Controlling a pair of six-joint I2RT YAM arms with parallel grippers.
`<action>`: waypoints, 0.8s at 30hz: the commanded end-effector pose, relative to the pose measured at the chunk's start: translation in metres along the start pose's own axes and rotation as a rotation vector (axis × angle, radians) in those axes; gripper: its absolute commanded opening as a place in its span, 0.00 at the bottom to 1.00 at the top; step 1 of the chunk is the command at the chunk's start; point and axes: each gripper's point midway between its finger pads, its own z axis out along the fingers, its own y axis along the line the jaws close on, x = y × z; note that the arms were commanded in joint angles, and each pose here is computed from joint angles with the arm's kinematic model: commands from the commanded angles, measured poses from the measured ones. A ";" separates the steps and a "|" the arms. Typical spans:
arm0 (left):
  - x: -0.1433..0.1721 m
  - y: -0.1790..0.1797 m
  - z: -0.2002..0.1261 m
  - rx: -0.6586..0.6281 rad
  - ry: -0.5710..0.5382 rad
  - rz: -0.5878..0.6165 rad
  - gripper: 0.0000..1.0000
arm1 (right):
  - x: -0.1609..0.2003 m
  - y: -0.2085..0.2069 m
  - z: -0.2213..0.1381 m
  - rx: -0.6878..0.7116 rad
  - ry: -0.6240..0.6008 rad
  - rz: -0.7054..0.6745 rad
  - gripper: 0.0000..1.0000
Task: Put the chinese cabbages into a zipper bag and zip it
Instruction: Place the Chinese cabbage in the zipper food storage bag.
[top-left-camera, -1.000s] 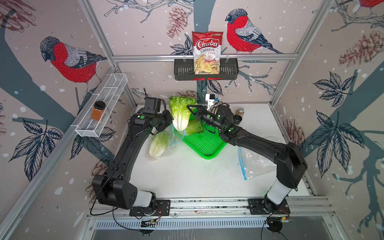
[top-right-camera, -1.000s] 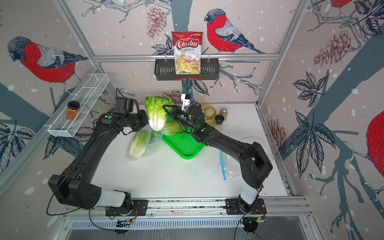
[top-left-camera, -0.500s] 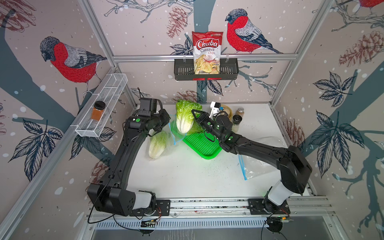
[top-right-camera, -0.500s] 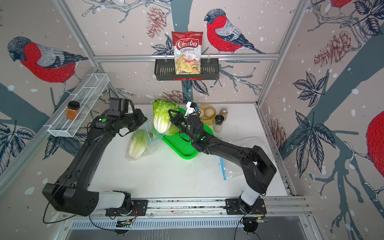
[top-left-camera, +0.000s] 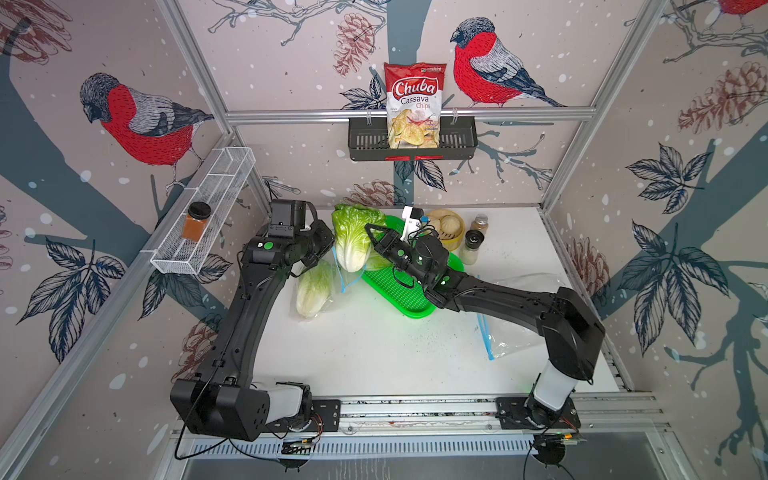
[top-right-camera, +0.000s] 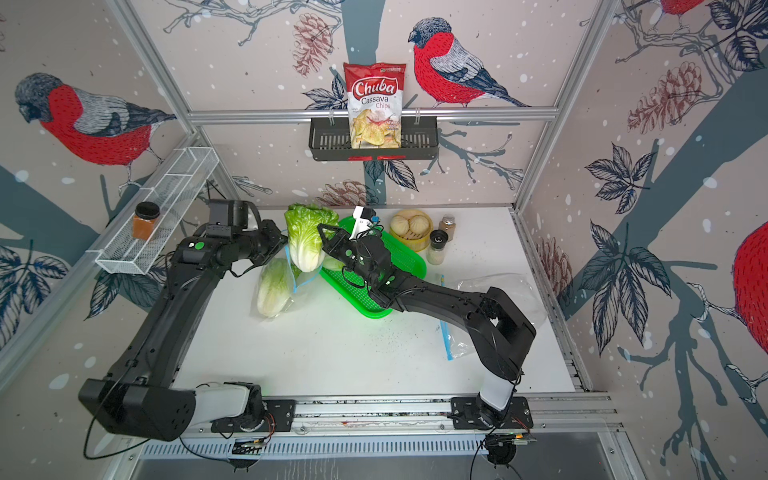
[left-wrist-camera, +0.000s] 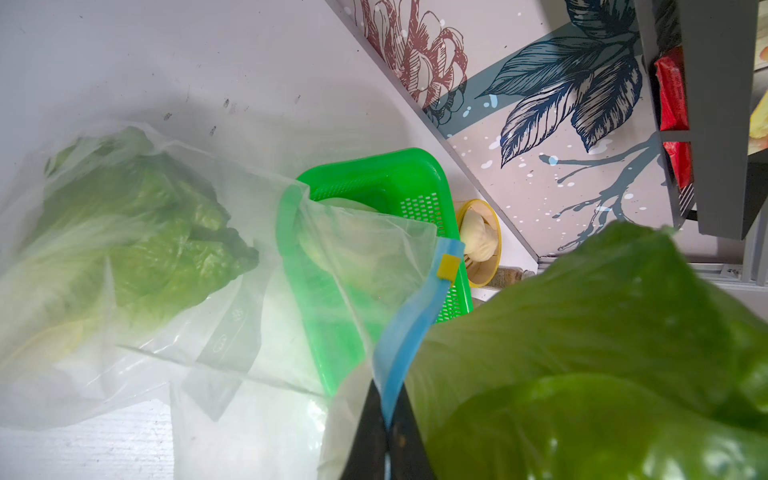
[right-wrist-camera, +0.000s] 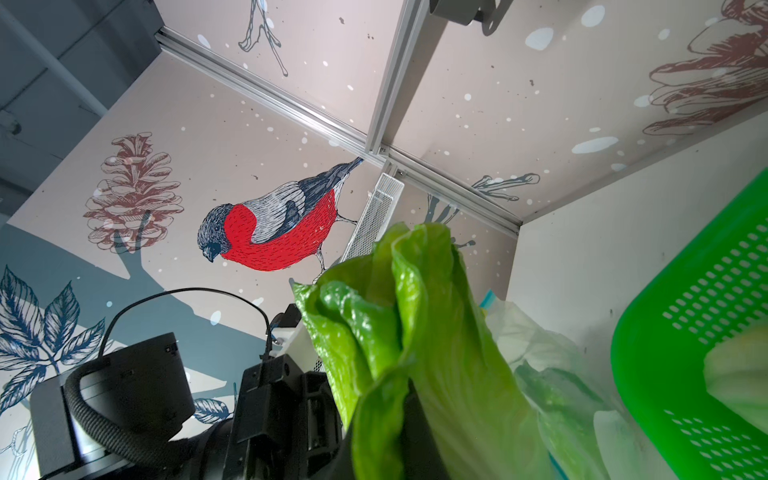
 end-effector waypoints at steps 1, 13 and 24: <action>-0.004 -0.004 -0.006 0.023 -0.021 -0.024 0.00 | -0.005 0.015 0.001 -0.055 -0.072 0.004 0.11; 0.005 -0.002 -0.006 0.051 0.029 -0.030 0.00 | 0.008 -0.023 0.005 0.041 -0.109 -0.028 0.11; -0.011 -0.009 -0.010 0.071 -0.017 -0.042 0.00 | 0.071 -0.030 -0.004 0.023 0.094 -0.148 0.18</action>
